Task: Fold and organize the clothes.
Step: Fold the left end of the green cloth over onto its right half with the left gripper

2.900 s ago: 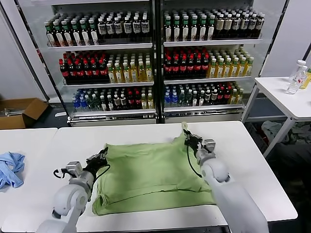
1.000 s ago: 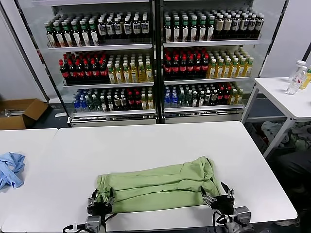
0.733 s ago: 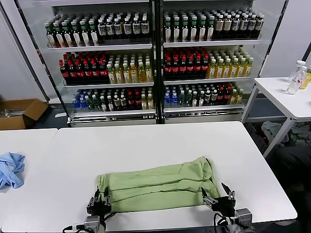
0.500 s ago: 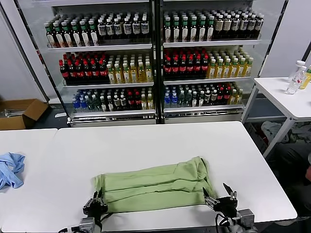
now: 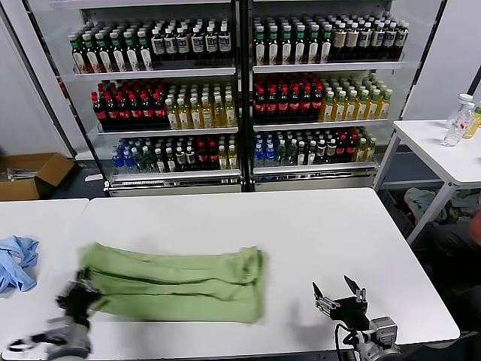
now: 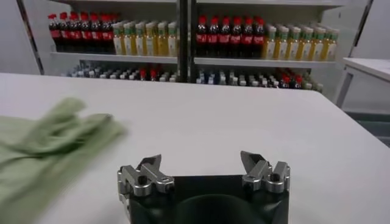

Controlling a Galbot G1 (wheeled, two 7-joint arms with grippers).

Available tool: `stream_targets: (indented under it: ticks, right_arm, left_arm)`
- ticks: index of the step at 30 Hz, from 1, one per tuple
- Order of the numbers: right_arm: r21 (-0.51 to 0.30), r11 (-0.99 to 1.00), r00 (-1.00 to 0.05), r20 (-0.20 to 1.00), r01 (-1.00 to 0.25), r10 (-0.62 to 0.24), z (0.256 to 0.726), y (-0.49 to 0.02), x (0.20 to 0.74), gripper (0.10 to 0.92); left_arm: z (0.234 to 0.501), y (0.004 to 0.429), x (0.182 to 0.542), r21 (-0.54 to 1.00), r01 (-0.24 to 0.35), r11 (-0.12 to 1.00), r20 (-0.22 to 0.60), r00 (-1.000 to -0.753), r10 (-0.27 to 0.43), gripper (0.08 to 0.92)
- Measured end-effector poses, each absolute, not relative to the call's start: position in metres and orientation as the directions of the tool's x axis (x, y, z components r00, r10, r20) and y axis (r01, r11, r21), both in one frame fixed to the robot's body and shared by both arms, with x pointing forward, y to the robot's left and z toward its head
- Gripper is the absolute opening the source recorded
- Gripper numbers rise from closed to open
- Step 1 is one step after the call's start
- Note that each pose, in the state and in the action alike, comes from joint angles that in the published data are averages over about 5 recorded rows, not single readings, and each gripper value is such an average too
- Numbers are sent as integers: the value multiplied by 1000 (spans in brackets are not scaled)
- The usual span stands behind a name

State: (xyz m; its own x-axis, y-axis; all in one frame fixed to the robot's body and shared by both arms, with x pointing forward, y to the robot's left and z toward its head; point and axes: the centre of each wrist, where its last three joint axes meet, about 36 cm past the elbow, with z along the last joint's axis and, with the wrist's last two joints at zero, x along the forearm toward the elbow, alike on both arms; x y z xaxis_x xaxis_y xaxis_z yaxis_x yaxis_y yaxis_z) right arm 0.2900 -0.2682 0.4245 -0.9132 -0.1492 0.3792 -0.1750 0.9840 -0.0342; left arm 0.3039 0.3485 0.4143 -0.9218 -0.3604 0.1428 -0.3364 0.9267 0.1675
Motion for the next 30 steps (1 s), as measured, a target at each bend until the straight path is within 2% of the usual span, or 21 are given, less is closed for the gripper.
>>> stream_targets:
  ticks: [3,5,10,14,19,24,27,30]
  right_arm:
    - [-32,984,-914,376,-176,-151,424,-268,291,823]
    - [-32,984,-915,375,-176,-152,424,-269,291,823]
    - [-39,984,-918,369,-173,-147,425,-271,291,823]
    - [-43,985,-920,365,-168,-141,425,-273,291,823]
    - [-42,986,-922,362,-161,-135,424,-273,291,823]
    - [-41,987,-924,361,-155,-130,423,-273,292,823]
    - [-41,987,-924,360,-154,-129,423,-273,292,823]
    - [-42,988,-924,360,-152,-127,423,-274,293,823]
  left_arm:
    - [434,354,302,81,-331,940,155,-928,-340,114]
    - [445,349,301,-11,-305,952,178,-938,-298,114]
    - [458,314,298,-265,-178,948,220,-968,-120,114]
    - [459,279,300,-420,-65,905,227,-973,35,114]
    - [452,242,305,-518,43,855,227,-956,185,114]
    - [435,209,313,-536,119,836,247,-925,290,121]
    - [421,190,316,-512,158,845,268,-904,332,172]
    - [408,177,318,-469,194,862,287,-889,356,258]
